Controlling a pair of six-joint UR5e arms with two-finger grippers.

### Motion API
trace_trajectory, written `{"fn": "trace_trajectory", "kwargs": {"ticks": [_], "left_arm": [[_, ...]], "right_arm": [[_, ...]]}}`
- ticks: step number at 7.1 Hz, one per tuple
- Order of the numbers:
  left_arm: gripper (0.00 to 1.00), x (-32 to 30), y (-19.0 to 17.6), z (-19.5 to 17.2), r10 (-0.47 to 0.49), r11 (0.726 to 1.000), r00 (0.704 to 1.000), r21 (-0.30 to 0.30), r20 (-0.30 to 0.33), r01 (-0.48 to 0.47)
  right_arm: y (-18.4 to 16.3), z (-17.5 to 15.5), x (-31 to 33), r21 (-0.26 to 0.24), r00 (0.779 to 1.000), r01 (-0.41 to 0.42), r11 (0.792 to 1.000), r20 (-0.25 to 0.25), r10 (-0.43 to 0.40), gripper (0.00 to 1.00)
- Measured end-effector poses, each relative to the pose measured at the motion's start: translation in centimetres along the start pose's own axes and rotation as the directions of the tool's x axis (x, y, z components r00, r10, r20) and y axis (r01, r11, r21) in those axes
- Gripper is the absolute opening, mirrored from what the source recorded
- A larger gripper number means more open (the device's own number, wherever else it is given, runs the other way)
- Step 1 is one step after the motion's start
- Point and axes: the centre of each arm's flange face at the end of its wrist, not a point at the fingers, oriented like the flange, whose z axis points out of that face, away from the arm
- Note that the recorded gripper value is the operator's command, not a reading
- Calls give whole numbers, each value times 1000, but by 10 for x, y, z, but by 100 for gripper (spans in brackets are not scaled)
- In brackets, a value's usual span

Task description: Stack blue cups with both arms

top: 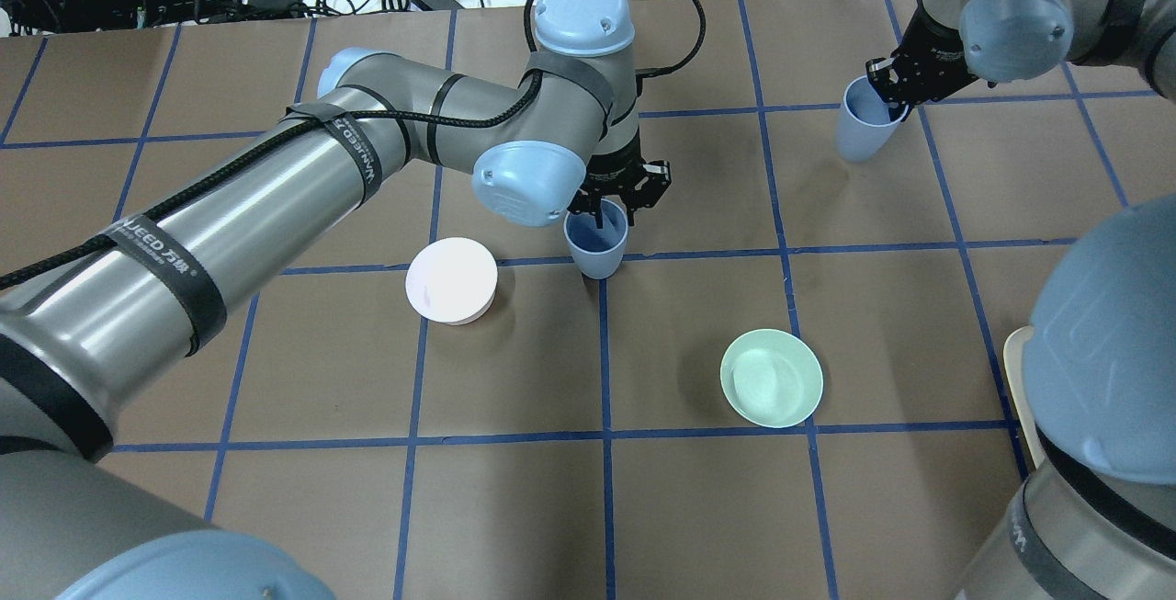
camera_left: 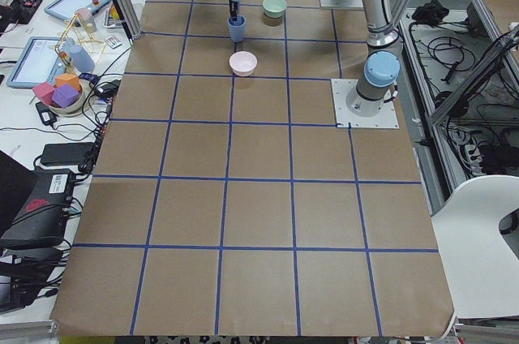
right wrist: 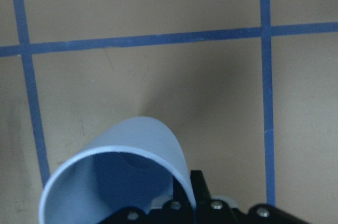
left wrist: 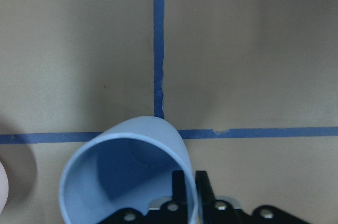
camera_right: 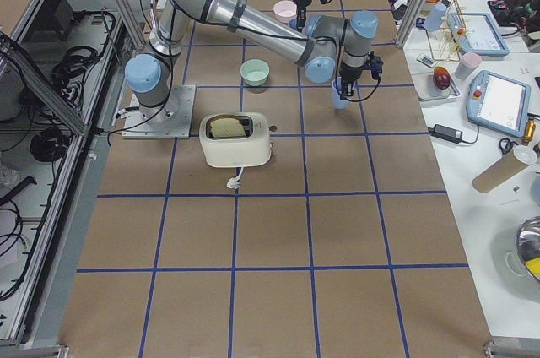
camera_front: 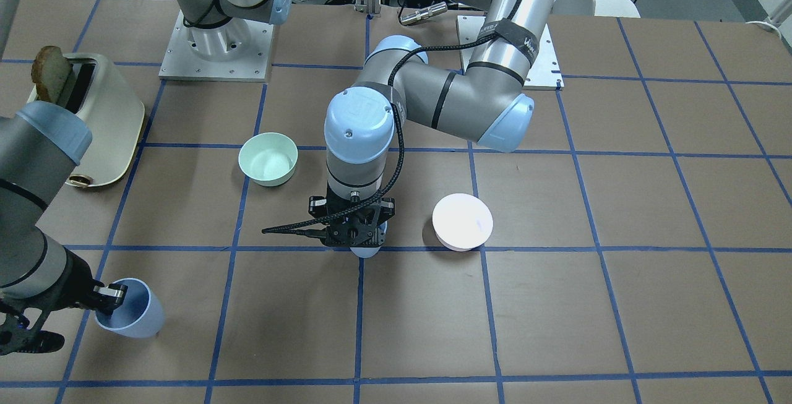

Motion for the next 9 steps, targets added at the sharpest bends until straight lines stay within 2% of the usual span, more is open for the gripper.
{"fn": "trace_trajectory", "kwargs": {"ticks": [2, 4, 6, 7, 9], "left_arm": [[100, -32, -5, -62, -25, 1000, 1000, 17, -5, 25], [100, -112, -14, -140, -12, 1000, 1000, -3, 4, 12], [100, -164, 8, -202, 16, 999, 1000, 36, 5, -16], [100, -185, 16, -211, 26, 998, 1000, 51, 15, -27], [100, -214, 23, -206, 7, 999, 999, 42, 50, -9]], "right_arm": [[27, -47, -34, -27, 999, -34, 999, 29, 35, 0], [61, -83, -105, -44, 997, -72, 996, 37, 74, 0], [102, -112, -176, -62, 993, -110, 992, 36, 112, 0], [122, -118, -215, -66, 989, -138, 988, 35, 141, 0], [152, -118, -275, -73, 985, -168, 983, 29, 170, 0]]}}
